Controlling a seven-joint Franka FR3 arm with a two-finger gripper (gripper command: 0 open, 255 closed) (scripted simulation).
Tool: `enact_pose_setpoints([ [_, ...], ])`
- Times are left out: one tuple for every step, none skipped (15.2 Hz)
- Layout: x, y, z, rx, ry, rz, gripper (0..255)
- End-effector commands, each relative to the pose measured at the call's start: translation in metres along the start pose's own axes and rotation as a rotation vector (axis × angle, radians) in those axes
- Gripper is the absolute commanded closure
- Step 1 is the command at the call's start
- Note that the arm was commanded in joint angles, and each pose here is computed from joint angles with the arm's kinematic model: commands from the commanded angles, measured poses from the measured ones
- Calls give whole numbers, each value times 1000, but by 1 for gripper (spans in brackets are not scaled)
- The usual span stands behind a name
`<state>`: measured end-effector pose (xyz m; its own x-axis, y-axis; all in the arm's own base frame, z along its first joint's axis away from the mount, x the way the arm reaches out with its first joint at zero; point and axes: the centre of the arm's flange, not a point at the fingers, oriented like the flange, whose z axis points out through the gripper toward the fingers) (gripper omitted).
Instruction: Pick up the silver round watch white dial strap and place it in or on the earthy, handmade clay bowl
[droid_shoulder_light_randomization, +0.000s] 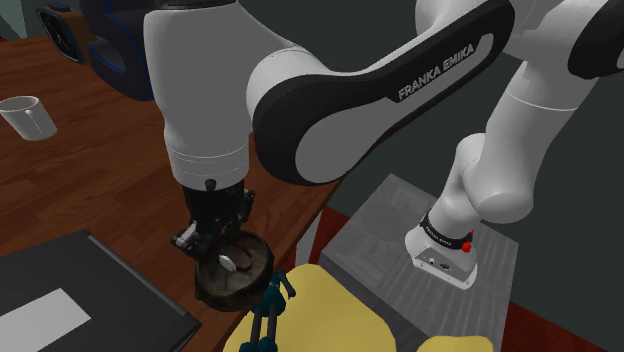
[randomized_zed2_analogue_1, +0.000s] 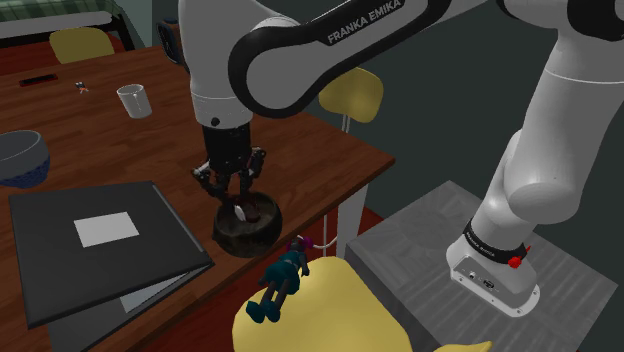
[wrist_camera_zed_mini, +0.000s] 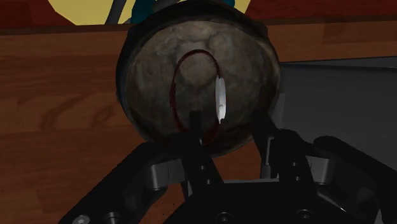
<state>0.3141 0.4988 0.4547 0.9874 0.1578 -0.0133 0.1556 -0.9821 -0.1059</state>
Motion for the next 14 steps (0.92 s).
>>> enact_pose_setpoints([
  [0,0,0,0,0,0,0],
  [0,0,0,0,0,0,0],
  [0,0,0,0,0,0,0],
  [0,0,0,0,0,0,0],
  [0,0,0,0,0,0,0],
  [0,0,-13,0,0,0,0],
  [0,0,-26,0,0,0,0],
  [0,0,-40,0,0,0,0],
  [0,0,-50,0,0,0,0],
  [0,0,-50,0,0,0,0],
  [0,0,-50,0,0,0,0],
  [0,0,-50,0,0,0,0],
  [0,0,-50,0,0,0,0],
  [0,0,-50,0,0,0,0],
])
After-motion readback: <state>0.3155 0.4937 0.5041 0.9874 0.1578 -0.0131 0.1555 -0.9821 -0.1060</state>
